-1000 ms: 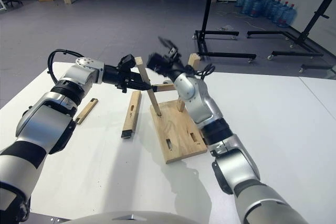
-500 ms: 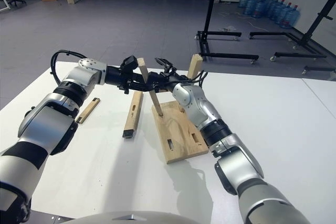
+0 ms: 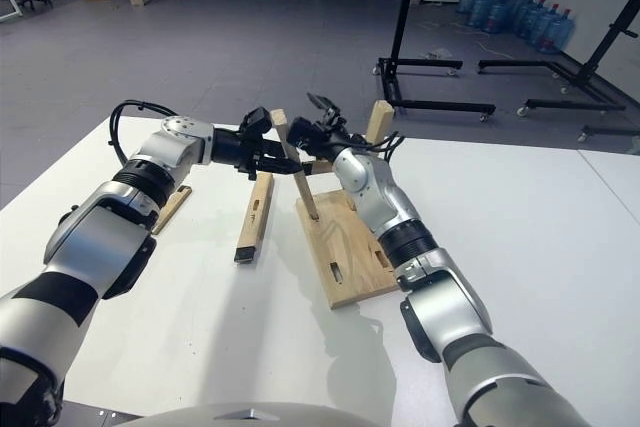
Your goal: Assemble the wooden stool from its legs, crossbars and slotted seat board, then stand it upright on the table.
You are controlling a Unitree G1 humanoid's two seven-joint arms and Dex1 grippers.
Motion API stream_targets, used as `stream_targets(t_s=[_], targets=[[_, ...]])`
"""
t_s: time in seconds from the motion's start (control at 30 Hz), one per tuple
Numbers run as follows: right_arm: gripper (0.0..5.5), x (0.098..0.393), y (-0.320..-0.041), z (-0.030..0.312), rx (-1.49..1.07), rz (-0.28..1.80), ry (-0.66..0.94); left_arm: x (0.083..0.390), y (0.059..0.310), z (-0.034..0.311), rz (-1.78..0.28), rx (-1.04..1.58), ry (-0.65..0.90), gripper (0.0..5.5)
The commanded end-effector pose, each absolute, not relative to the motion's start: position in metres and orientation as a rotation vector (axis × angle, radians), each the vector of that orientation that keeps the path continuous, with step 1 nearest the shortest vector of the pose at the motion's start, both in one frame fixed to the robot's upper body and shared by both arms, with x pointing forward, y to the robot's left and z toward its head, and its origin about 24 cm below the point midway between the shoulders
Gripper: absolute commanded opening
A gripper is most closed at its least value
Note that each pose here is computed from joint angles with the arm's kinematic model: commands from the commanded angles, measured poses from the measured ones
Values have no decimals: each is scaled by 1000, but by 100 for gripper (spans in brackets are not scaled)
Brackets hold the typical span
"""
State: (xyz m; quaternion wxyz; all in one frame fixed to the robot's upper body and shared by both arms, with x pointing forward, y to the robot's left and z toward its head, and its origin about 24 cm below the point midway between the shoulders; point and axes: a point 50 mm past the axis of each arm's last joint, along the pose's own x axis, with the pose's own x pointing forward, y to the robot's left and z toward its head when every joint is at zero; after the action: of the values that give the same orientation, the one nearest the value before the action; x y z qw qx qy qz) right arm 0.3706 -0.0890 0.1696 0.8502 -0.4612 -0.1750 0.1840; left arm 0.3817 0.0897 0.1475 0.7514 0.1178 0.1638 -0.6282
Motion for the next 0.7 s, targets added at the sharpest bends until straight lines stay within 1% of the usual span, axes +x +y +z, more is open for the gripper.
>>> stream_targets(t_s=[0.03, 0.1, 0.23, 0.27, 0.3, 0.33, 0.37, 0.4, 0.43, 0.47, 0.5, 0.53, 0.57, 0.63, 0.7], targets=[[357, 367, -99, 267, -703, 181, -599, 247, 103, -69, -1482, 558, 1397, 201], [357, 362, -102, 292, -685, 159, -679, 245, 108, -71, -1482, 572, 1407, 201], [357, 341, -122, 355, -694, 7, -871, 243, 116, -73, -1473, 578, 1427, 201], [357, 337, -124, 359, -716, -12, -890, 242, 117, -74, -1469, 578, 1434, 201], [357, 338, -122, 345, -742, 14, -855, 241, 119, -74, -1468, 581, 1440, 201], [357, 341, -118, 319, -773, 67, -783, 241, 120, -75, -1469, 582, 1444, 201], [357, 348, -113, 269, -829, 162, -629, 240, 120, -75, -1474, 583, 1448, 201], [357, 350, -108, 185, -919, 339, -360, 239, 120, -75, -1480, 581, 1451, 201], [357, 338, -110, 103, -1001, 501, -81, 238, 120, -76, -1486, 579, 1455, 201], [357, 303, -120, 11, -1057, 711, 279, 237, 119, -77, -1496, 580, 1461, 201], [357, 263, -132, -45, -1094, 875, 528, 236, 119, -77, -1509, 586, 1467, 201], [357, 236, -141, -71, -1097, 956, 683, 234, 119, -77, -1521, 591, 1473, 201], [357, 224, -146, -79, -1096, 994, 754, 233, 119, -77, -1530, 594, 1478, 201], [357, 235, -148, -68, -1132, 983, 731, 232, 120, -78, -1530, 585, 1484, 201], [357, 247, -144, -60, -1166, 956, 656, 233, 120, -78, -1531, 585, 1481, 201]])
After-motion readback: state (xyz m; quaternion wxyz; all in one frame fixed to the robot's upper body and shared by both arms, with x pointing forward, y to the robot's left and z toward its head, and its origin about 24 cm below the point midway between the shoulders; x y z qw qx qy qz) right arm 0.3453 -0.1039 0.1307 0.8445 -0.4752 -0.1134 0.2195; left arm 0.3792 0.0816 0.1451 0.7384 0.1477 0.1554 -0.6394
